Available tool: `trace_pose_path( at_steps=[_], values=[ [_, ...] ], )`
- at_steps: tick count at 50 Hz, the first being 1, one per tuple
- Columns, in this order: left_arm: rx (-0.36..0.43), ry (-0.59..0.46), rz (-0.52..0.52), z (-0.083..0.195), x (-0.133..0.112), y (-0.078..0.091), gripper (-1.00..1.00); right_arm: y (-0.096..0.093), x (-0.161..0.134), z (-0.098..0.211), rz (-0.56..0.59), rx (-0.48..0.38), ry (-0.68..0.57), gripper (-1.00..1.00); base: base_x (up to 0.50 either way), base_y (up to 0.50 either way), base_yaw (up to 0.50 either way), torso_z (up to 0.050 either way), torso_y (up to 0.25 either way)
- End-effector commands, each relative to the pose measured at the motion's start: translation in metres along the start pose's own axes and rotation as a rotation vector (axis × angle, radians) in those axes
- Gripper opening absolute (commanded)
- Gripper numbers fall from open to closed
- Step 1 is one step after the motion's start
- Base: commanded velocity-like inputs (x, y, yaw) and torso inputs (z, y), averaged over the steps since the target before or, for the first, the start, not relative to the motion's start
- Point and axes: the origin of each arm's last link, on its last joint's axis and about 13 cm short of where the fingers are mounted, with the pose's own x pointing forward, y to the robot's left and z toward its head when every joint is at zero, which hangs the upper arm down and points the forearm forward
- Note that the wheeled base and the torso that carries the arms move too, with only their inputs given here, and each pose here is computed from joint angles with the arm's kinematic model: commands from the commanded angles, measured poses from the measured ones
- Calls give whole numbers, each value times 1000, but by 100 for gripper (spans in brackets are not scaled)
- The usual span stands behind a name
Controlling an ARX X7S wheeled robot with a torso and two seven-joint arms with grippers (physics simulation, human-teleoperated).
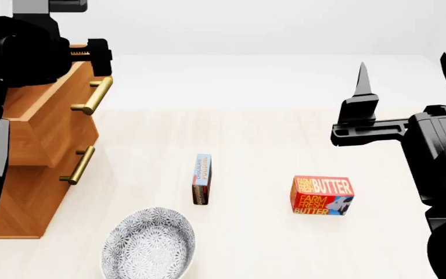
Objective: Put the chocolate pudding in the top drawer of the cabinet and close it.
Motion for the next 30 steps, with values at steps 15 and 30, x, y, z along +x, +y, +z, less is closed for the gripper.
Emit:
trace_pose_path(
  at_steps=[15, 30],
  values=[
    [7, 162, 11, -17, 9, 5, 100, 3, 2, -6, 6, 0, 17, 100, 0, 0, 0, 0, 0],
    [17, 220, 6, -42, 21, 10, 100, 4, 4, -8, 11, -2, 25, 100, 0, 0, 0, 0, 0]
  ],
)
